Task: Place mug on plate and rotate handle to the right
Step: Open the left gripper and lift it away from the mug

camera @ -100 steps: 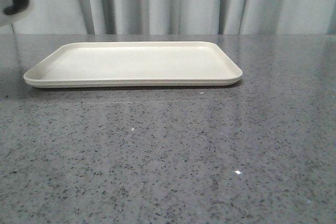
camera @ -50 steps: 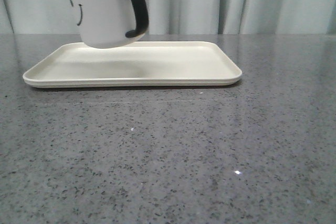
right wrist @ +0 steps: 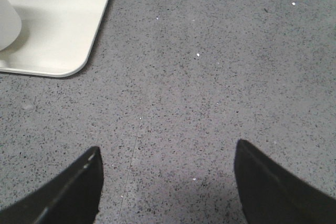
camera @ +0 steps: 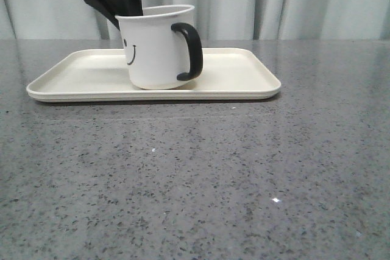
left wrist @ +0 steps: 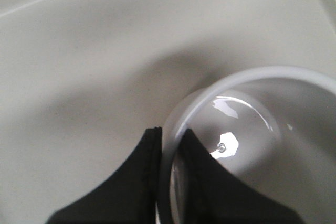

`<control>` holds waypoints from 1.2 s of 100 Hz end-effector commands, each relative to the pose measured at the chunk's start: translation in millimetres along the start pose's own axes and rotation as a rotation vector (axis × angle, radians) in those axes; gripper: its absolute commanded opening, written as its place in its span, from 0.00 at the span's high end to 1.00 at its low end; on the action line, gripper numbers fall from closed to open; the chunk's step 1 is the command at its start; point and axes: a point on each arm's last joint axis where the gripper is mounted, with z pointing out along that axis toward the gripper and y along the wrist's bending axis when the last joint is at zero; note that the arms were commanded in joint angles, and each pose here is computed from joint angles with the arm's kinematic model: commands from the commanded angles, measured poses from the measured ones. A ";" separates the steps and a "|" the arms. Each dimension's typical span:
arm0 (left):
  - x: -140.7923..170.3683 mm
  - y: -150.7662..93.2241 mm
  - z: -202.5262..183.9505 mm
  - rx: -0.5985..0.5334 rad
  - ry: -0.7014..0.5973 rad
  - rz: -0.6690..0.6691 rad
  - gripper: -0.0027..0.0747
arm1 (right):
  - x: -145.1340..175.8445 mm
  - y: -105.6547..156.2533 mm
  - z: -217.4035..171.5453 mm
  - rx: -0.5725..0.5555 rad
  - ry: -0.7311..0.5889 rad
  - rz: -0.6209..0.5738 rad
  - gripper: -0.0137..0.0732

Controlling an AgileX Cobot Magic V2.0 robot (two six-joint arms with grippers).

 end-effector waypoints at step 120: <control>-10.6 -8.7 -25.0 0.024 -0.114 -0.012 0.37 | -15.4 -0.3 -3.9 0.007 -0.101 0.001 0.23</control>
